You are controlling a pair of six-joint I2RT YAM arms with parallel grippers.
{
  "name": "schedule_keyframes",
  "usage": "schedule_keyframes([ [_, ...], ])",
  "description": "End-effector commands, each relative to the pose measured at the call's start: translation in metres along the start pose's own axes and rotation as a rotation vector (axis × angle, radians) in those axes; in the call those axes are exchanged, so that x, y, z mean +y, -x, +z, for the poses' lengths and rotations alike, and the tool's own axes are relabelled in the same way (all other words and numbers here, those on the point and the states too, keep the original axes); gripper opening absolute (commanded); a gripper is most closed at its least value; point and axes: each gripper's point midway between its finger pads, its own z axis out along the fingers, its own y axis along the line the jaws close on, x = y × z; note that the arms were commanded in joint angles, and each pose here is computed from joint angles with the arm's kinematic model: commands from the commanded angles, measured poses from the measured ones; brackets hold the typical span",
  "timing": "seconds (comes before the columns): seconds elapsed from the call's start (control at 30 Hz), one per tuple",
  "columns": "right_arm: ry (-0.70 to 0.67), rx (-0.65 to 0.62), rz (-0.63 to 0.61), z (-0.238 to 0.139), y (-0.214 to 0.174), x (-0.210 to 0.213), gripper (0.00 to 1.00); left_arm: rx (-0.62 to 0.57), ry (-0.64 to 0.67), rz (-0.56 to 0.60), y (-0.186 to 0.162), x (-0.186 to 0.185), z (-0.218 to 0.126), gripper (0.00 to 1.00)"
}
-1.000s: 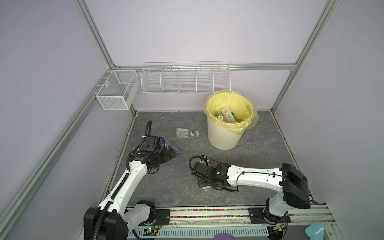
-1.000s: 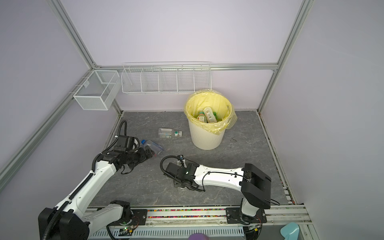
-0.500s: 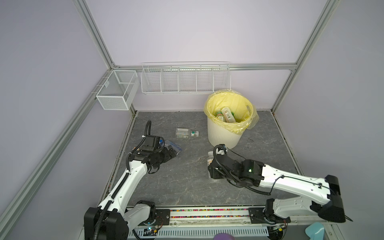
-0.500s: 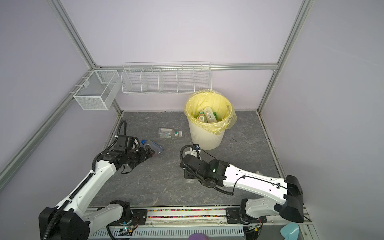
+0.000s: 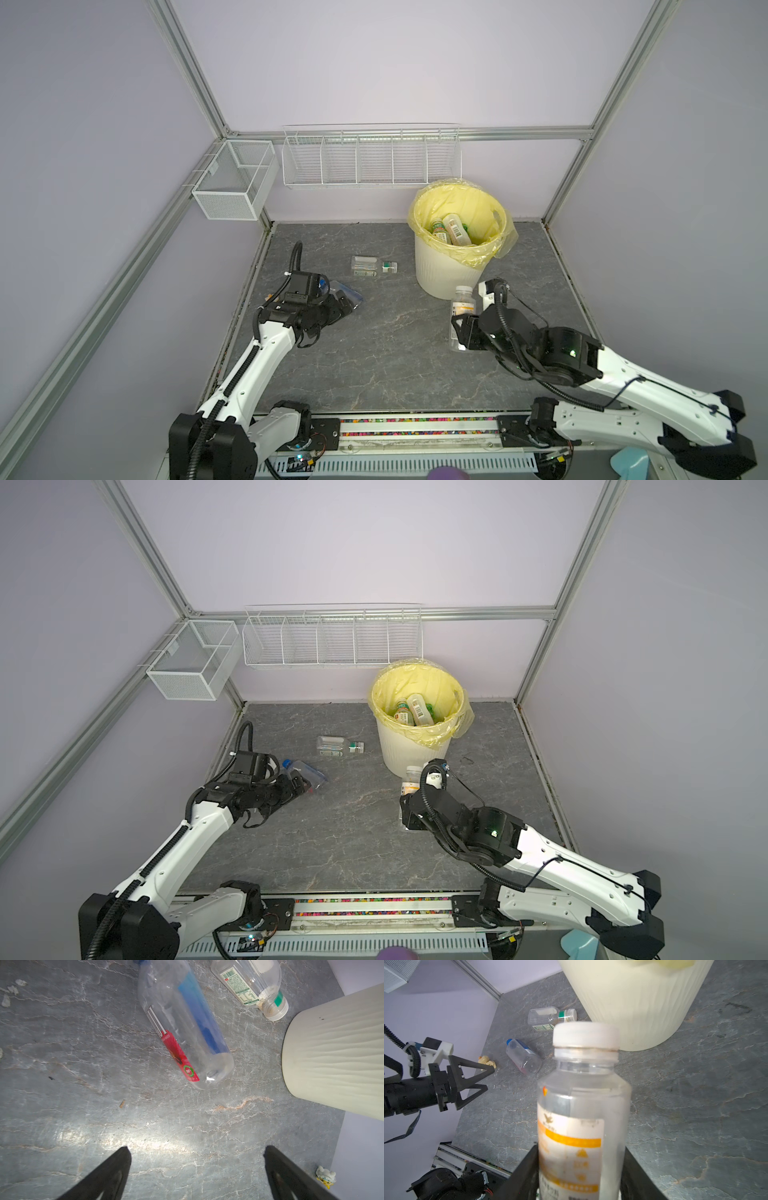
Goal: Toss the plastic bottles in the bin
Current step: 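Lift the tea bottle with the right gripper and draw it back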
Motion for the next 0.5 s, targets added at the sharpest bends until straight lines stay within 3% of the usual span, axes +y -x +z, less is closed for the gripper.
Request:
schedule_keyframes([
  [0.0, -0.050, -0.042, -0.017, -0.010, 0.008, -0.020, 0.56, 0.000, -0.004, -0.006, 0.000, 0.001, 0.000, 1.00],
  [0.47, -0.028, -0.187, 0.053, -0.062, 0.027, -0.066, 0.57, 0.009, 0.001, -0.013, -0.003, 0.004, 0.005, 1.00],
])
